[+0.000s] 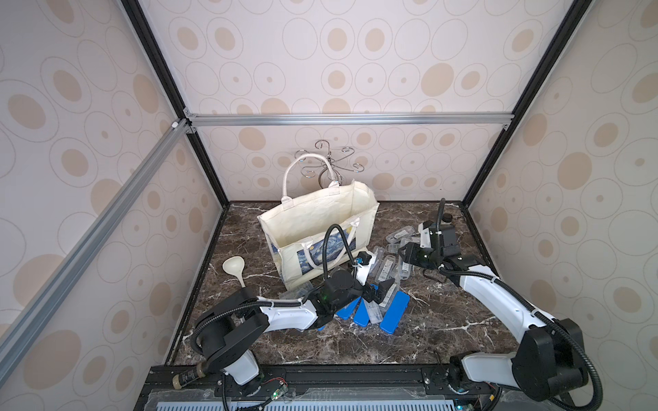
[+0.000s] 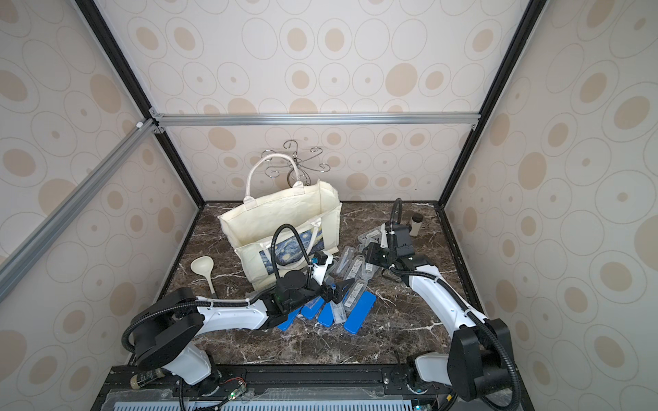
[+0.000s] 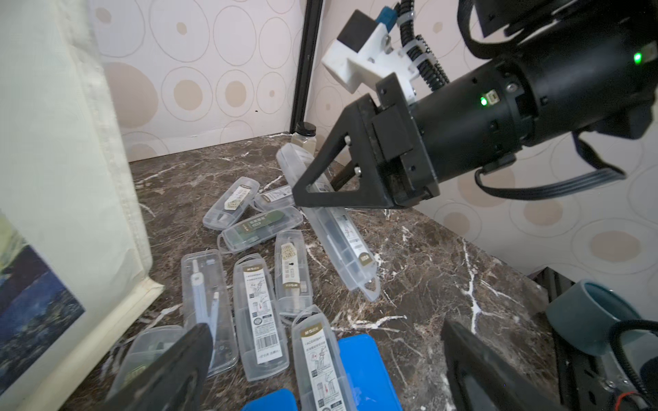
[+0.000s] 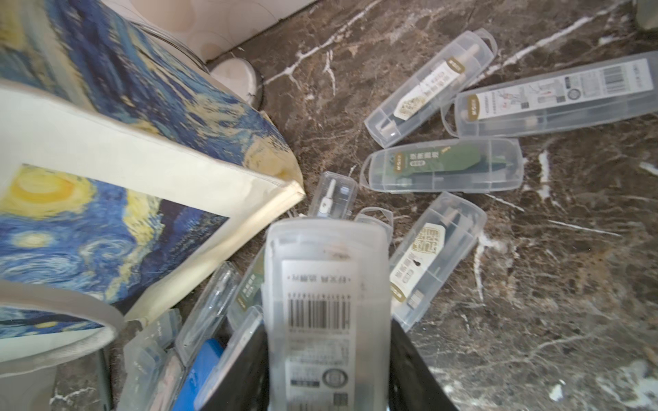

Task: Put the compass set into the canvas bag
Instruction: Pick up the compass set at the center of the board.

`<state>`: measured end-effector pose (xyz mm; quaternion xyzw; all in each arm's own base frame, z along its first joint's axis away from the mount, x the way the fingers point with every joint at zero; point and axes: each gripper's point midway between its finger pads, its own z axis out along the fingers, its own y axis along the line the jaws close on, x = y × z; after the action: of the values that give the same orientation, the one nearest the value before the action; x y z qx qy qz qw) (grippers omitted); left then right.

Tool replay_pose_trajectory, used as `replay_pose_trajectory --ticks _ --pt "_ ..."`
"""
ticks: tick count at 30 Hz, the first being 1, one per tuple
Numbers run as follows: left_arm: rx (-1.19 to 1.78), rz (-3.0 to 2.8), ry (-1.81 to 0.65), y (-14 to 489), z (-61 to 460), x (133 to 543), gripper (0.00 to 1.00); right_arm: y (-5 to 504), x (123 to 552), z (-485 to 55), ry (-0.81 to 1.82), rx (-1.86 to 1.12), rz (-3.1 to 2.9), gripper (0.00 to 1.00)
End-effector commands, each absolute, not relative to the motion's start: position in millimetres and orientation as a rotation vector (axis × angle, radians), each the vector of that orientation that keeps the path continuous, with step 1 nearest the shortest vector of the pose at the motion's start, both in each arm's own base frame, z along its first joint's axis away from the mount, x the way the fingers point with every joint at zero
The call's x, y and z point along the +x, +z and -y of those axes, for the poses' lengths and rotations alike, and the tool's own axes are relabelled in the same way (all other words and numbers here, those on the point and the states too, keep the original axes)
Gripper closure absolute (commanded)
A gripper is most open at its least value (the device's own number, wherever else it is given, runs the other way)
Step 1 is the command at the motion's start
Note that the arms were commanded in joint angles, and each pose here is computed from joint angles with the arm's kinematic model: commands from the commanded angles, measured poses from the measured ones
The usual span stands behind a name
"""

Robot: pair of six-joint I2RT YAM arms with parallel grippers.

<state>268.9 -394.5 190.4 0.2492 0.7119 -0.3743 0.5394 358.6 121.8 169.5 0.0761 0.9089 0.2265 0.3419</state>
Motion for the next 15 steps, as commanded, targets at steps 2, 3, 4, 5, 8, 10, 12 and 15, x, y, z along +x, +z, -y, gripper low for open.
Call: replay_pose_trajectory --ticks 2,3,4,5,8,10,12,15 --pt "0.517 -1.65 -1.028 211.2 414.4 270.0 0.0 207.0 364.8 -130.5 0.685 0.191 -2.255 0.55" --pt "0.508 -1.647 -1.031 210.7 416.1 271.8 0.0 209.4 364.4 -130.7 0.688 0.188 -2.249 0.55" --pt "0.503 -1.646 -1.033 209.3 418.6 273.5 0.0 212.6 363.9 -131.5 0.697 0.184 -2.241 0.55" --pt "0.499 -1.649 -1.031 207.8 420.9 275.3 0.0 213.7 363.3 -131.9 0.703 0.186 -2.238 0.55" --pt "0.503 -1.647 -1.037 206.9 431.6 279.5 0.0 221.8 361.5 -133.5 0.724 0.178 -2.214 0.55" --pt "0.513 -1.642 -1.051 209.0 440.4 281.2 0.0 225.1 360.8 -133.6 0.729 0.175 -2.202 0.55" --pt "0.514 -1.629 -1.069 211.5 446.3 282.4 0.02 227.0 360.3 -133.6 0.733 0.173 -2.193 0.55" --pt "0.506 -1.598 -1.097 218.3 452.8 284.1 0.05 229.3 358.8 -135.0 0.749 0.171 -2.184 0.55"
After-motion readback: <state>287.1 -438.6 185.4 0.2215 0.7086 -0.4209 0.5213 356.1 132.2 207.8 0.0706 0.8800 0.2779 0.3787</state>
